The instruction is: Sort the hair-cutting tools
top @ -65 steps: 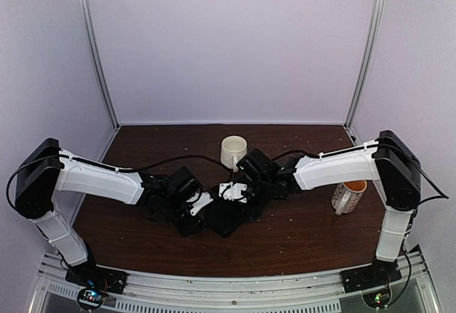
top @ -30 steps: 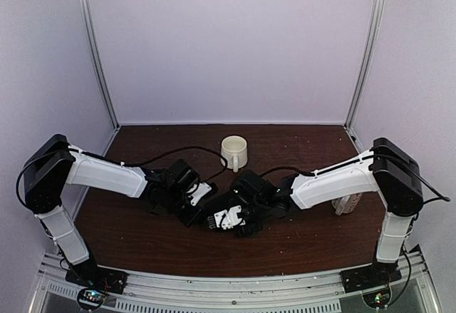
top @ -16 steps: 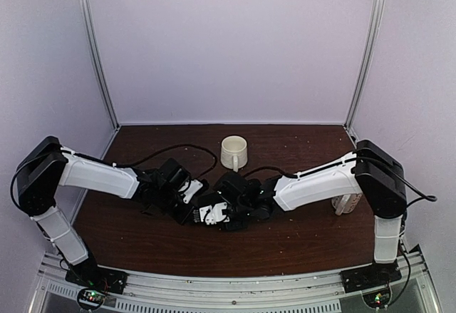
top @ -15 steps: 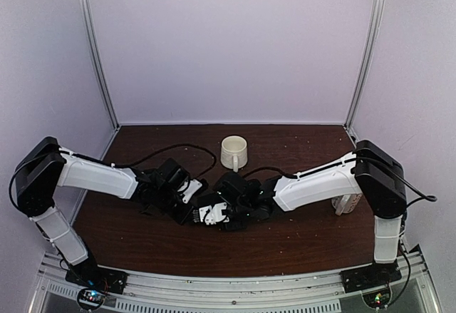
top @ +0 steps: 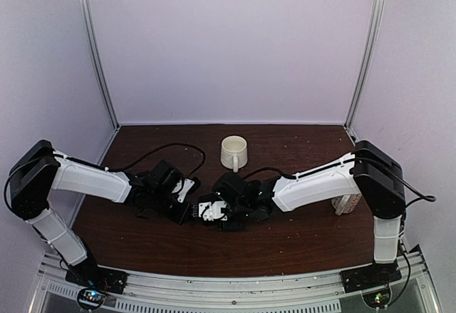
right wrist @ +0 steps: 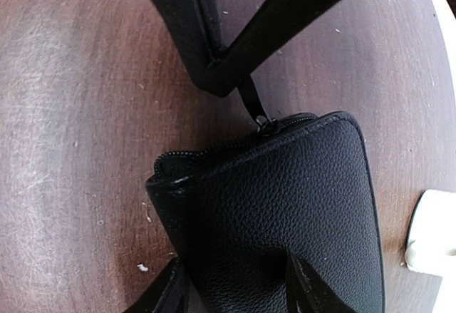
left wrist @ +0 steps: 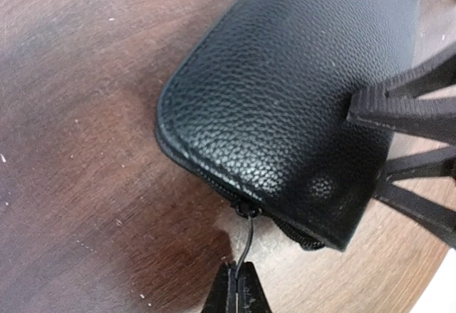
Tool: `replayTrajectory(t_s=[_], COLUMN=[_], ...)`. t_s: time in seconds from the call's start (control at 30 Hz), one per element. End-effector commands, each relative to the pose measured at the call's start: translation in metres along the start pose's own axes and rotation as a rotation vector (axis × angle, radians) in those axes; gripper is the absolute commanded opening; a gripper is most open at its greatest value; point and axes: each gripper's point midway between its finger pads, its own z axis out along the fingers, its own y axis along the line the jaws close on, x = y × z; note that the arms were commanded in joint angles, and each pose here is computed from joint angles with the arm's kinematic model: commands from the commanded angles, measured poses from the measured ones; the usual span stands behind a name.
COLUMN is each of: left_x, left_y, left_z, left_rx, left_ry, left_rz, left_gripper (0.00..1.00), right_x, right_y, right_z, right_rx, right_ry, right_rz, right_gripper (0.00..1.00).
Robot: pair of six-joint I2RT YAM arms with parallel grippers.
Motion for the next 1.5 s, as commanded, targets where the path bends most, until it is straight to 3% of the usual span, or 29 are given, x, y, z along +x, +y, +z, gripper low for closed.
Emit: replayTrajectory(t_s=[0.0,0.23,0.4,0.6,0.83,1.0,1.27,1.37,1.47], left_x=[0.011,0.0,0.021,0.013,-0.004,-0.018,-0.024,-0.036,-0.057], left_y=[-0.055,-0.064,-0.051,-0.039,-0.022,-0.016,-0.005,0.008,0.027], left_z=[0.001,-0.027,-0.02,-0.011,-0.009,-0.02,-0.028,-0.039,-0.059], left_rx=[0.242,0.267,0.22,0.14,0.039,-0.006,-0.043,-0.104,-0.189], left_ry=[0.009,-0.064,0.043,0.048,0.013,-0.048,-0.077,-0.117,-0.193], left_rz=[0.017,0.076,0.122,0.121,0.101,0.103,0.094,0.072,0.05], left_gripper=[0.0,0.0,0.0,0.0,0.27,0.34,0.35,0.35,0.45], right_x=[0.028,0.037,0.036,0.031,0.016,0.017,0.023,0.034,0.06], right_y=[-0.045,-0.042,-0.043,-0.036,-0.02,-0.009,-0.011,-0.031,-0.063], right_z=[0.015,0.021,0.022,0.017,-0.021,-0.033,-0.043,-0.058,-0.082], right_rx=[0.18,0.146,0.142,0.085,-0.054,-0.124,-0.139,-0.106,-0.051], right_ry=[0.036,0.066,0.071,0.053,-0.012,-0.026,-0.03,-0.014,-0.026], right_rz=[0.293,0.307,0.304,0.29,0.229,0.224,0.235,0.27,0.356], right_gripper=[0.46,0.47,0.47,0.5,0.58,0.61,0.63,0.63,0.64])
